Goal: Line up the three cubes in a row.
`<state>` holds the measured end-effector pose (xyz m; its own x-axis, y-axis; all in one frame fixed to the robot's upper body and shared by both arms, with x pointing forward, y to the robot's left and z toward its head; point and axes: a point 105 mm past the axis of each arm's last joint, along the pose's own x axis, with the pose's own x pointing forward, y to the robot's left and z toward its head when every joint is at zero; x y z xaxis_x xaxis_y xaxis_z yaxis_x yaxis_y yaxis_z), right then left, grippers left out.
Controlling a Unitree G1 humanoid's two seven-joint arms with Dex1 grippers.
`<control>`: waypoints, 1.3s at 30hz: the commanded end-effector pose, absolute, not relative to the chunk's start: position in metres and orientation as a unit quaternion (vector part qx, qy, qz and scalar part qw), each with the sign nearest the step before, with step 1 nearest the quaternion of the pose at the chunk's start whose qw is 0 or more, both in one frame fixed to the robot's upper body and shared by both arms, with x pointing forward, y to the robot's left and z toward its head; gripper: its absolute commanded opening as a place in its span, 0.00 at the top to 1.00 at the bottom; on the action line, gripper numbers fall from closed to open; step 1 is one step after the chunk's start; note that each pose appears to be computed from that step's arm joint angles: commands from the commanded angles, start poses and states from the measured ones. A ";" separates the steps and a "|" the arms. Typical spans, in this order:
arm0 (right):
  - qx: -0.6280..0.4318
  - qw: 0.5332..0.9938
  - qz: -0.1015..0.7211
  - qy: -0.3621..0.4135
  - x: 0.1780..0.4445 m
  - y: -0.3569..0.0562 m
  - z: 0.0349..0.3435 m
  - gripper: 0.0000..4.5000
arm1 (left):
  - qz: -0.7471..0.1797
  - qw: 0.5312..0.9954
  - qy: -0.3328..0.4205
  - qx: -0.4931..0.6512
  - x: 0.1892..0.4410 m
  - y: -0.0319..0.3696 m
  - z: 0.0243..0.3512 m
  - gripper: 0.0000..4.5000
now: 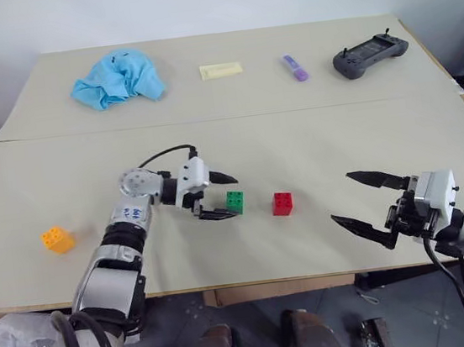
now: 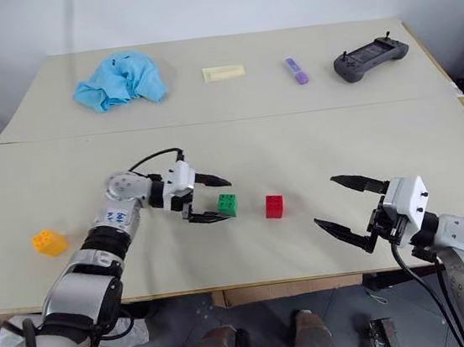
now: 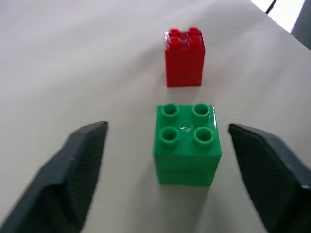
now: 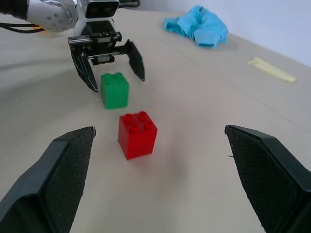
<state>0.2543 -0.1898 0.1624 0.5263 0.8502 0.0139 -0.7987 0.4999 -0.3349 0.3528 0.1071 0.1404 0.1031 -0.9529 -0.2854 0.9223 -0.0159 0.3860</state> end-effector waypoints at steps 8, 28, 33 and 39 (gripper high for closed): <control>-0.139 0.777 0.605 -0.105 0.251 -0.139 0.177 0.00 | -0.358 0.911 -0.157 0.129 0.299 0.210 0.199 0.02; -0.147 0.717 0.649 -0.208 0.248 -0.108 0.209 0.00 | 0.136 0.988 -0.070 0.003 0.187 0.349 0.091 0.02; -0.149 0.725 0.644 -0.195 0.253 -0.112 0.203 0.00 | 0.152 0.985 -0.078 -0.023 0.213 0.342 0.091 0.02; -0.145 0.726 0.645 -0.187 0.254 -0.111 0.199 0.00 | 0.209 0.975 -0.057 -0.042 0.254 0.342 0.092 0.02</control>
